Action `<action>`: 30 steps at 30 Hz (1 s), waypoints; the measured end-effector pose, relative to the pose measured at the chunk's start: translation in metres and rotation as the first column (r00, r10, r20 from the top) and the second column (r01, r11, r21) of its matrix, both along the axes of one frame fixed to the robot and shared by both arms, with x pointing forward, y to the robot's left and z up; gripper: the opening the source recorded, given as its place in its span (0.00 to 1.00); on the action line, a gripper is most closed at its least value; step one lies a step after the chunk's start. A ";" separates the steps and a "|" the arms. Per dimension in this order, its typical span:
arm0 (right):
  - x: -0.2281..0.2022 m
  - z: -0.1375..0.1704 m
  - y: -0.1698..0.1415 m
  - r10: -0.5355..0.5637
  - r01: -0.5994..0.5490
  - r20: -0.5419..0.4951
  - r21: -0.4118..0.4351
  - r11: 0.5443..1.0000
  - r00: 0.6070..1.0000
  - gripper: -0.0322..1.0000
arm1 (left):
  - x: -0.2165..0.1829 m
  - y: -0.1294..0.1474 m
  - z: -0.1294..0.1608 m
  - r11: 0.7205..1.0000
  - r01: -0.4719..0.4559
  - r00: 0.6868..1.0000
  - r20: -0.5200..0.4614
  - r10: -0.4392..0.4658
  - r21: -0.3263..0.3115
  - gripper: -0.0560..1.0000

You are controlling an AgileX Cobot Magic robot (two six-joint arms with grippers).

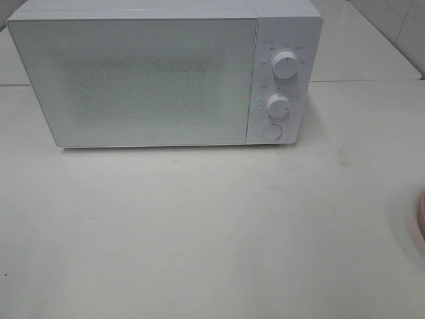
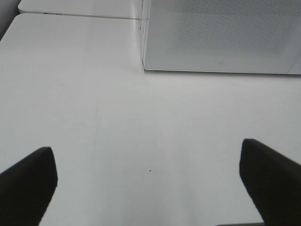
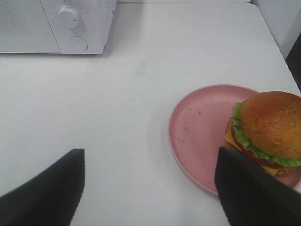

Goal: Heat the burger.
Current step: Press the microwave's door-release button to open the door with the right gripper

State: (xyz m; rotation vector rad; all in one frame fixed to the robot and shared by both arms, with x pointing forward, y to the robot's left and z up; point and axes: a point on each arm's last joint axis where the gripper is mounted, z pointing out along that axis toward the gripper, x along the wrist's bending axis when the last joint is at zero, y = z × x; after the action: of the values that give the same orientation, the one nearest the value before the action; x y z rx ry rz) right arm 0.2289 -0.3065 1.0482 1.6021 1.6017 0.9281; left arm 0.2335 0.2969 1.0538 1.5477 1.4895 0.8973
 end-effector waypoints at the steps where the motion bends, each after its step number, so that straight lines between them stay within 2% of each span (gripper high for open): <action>1: 0.000 0.000 0.000 0.000 0.000 0.000 0.000 1.000 1.000 0.76 | 0.000 0.000 0.000 1.000 0.000 1.000 0.000 0.000 0.000 0.97; 20: 0.000 0.006 0.001 0.009 -0.010 0.020 0.014 1.000 1.000 0.76 | 0.000 0.000 0.000 1.000 0.000 1.000 0.000 0.000 0.000 0.97; 30: 0.035 0.019 0.006 0.018 -0.018 0.006 0.007 1.000 1.000 0.76 | 0.000 0.000 0.000 1.000 0.000 1.000 0.000 0.000 0.000 0.97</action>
State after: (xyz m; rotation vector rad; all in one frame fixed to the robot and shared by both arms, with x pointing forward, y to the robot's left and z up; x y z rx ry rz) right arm 0.2643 -0.3008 1.0675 1.5908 1.6133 0.9484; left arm 0.2335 0.2969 1.0538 1.5477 1.4895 0.8973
